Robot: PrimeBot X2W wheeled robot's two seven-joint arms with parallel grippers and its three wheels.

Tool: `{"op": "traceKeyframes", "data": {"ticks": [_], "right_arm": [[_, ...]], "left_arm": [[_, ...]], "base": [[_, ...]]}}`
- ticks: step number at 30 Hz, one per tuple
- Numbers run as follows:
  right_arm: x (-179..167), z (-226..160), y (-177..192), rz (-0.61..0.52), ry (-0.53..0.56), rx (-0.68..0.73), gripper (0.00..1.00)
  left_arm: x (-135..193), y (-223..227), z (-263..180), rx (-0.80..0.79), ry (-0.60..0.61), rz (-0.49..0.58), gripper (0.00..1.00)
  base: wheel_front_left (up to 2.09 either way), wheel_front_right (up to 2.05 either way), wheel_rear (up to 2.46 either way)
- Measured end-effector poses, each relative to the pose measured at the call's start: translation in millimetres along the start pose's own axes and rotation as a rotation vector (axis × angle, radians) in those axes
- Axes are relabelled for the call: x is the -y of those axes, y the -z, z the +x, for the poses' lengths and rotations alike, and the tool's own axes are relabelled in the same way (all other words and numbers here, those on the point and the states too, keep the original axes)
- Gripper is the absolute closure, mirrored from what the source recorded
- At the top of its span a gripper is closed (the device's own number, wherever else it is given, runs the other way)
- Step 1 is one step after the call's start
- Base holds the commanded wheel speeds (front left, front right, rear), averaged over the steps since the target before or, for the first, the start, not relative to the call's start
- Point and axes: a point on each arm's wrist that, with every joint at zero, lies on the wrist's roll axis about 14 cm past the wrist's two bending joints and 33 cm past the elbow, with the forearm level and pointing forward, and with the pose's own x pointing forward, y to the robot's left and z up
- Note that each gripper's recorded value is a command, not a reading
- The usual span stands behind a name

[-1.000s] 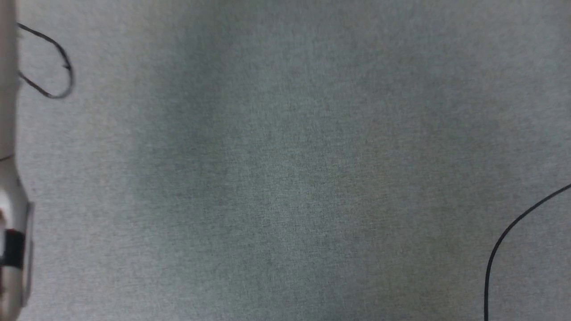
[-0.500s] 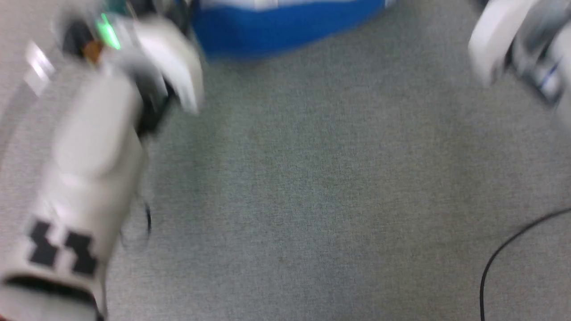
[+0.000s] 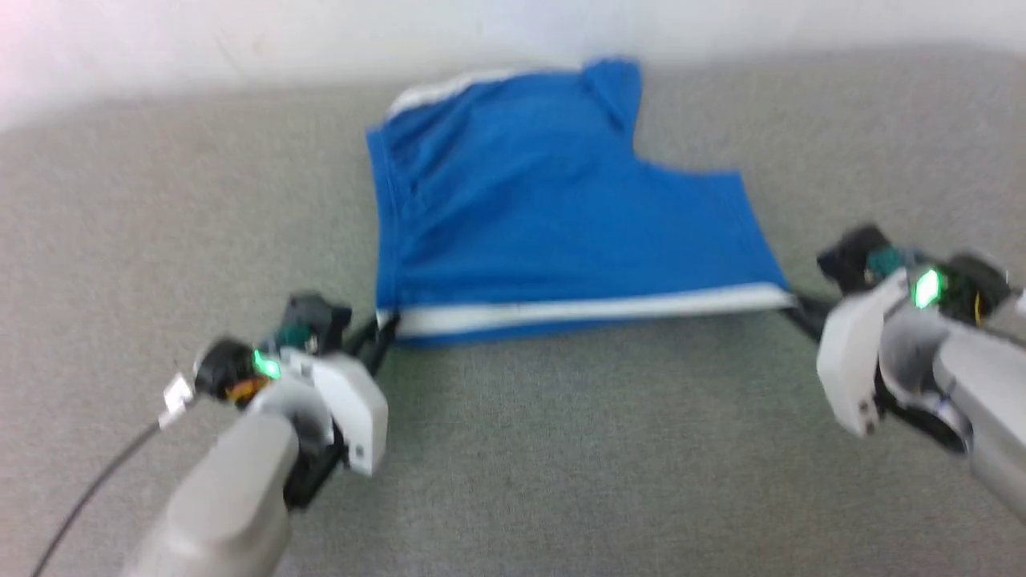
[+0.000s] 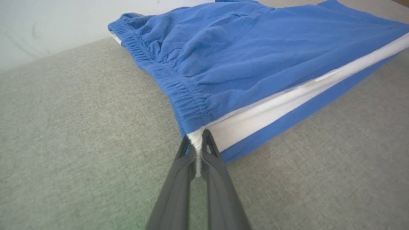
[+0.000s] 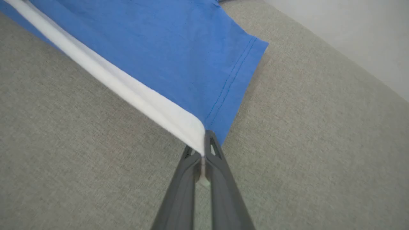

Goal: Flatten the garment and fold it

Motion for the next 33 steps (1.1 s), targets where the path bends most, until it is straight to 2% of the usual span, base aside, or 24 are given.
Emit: {"op": "traceKeyframes", "data": {"ticks": [3,10,19,27,30,33], "right_arm": [[-12.6,-26.2,15.4,0.036,-0.017,-0.026,1.00],[-33.1,-58.9,33.5,0.093,-0.042,-0.048,1.00],[-46.3,-100.3,56.5,0.146,-0.047,-0.079,1.00],[-66.4,-131.0,89.9,0.228,-0.074,-0.172,1.00],[-69.3,-137.7,90.5,0.236,-0.076,-0.171,1.00],[-62.4,-138.2,75.1,0.202,-0.054,-0.124,1.00]], "left_arm": [[15.0,4.4,-22.9,0.013,0.007,-0.022,1.00],[28.0,10.2,-57.6,0.031,-0.013,-0.056,1.00],[62.7,38.9,-107.9,-0.025,0.028,-0.128,1.00],[96.8,65.1,-150.1,-0.096,0.070,-0.182,1.00],[103.8,67.8,-159.1,-0.101,0.071,-0.195,1.00],[107.1,63.9,-161.1,-0.089,0.076,-0.201,1.00]], "base": [[0.00,0.00,0.00],[0.00,0.00,0.00],[0.00,0.00,0.00],[0.00,0.00,0.00],[0.00,0.00,0.00],[0.00,0.00,0.00]]}}
